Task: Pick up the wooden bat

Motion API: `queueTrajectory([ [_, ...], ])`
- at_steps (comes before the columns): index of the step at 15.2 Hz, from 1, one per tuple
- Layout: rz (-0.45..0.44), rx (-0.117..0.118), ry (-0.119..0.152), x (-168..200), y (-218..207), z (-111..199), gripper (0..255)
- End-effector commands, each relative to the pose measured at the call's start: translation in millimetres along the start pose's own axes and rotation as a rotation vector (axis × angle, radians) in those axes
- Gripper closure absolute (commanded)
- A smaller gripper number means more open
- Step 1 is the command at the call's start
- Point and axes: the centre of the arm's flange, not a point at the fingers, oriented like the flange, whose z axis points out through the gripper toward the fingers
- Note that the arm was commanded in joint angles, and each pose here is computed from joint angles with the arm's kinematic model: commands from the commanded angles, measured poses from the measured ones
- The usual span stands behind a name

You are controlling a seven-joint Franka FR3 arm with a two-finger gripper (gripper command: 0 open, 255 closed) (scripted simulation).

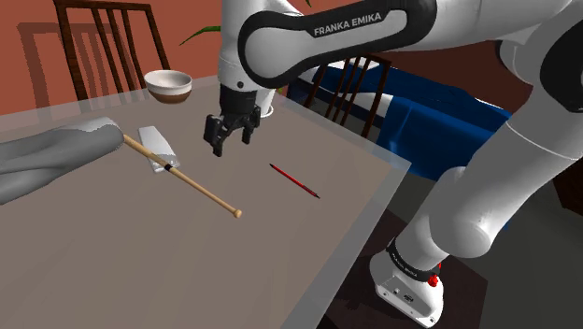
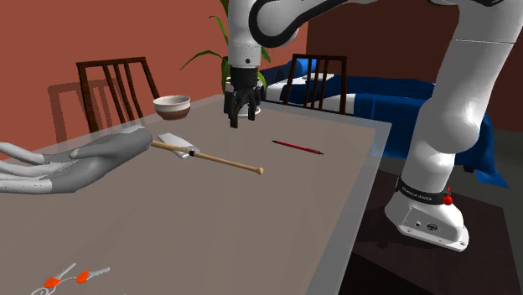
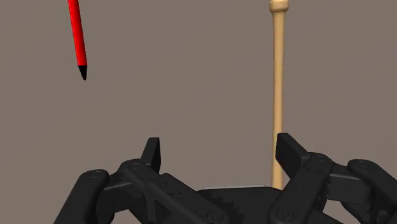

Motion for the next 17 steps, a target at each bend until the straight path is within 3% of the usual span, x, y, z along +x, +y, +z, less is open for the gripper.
queueTrajectory([
  [1,-0.016,0.008,-0.002,11.0,-16.9,15.5,0],
  [8,-0.073,0.034,-0.012,51.1,-84.5,59.5,0],
  [17,-0.074,0.035,-0.012,51.2,-83.4,100.4,0],
])
